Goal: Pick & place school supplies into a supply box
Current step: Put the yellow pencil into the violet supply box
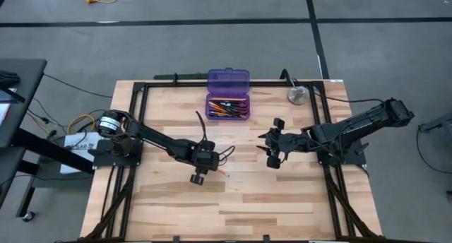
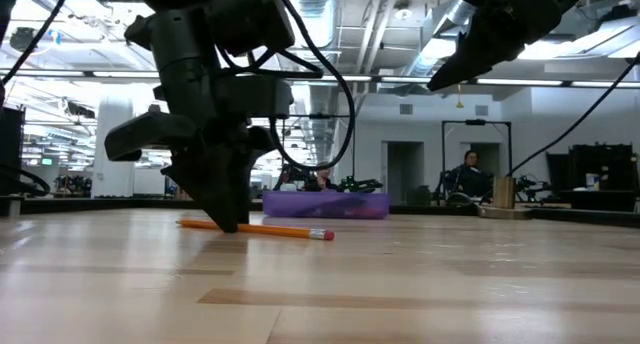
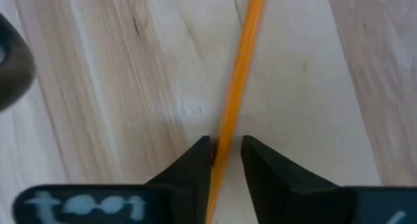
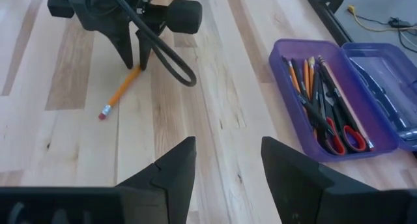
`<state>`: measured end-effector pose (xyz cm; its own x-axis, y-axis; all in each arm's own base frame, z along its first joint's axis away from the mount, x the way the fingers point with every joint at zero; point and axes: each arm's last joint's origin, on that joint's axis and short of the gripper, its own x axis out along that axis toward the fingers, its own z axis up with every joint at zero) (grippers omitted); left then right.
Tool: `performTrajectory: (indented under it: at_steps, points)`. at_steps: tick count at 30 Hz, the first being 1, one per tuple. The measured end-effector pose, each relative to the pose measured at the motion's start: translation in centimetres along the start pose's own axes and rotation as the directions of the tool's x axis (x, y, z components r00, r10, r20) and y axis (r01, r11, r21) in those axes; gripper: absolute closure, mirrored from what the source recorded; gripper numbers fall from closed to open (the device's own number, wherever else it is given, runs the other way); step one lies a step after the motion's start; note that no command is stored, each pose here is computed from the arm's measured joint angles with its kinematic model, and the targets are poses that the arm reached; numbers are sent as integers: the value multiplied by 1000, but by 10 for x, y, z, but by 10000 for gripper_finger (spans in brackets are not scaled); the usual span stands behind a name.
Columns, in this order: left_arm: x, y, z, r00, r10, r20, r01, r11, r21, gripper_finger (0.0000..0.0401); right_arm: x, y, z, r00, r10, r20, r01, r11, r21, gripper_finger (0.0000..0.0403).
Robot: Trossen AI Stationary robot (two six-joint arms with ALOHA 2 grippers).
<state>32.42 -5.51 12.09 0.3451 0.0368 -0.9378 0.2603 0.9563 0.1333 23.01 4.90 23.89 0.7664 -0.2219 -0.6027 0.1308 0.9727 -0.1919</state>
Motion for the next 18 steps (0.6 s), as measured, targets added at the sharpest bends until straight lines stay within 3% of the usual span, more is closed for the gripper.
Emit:
performTrajectory:
  at_steps: [8,18]
  points:
    - [0,0,0,1000,1,-2,-1,1000,0,391,0,0,0,1000,0,0,0,1000,0,234]
    - [-5,-4,11,1000,23,8,-23,1000,17,396,0,0,0,1000,0,-1,0,1000,0,234]
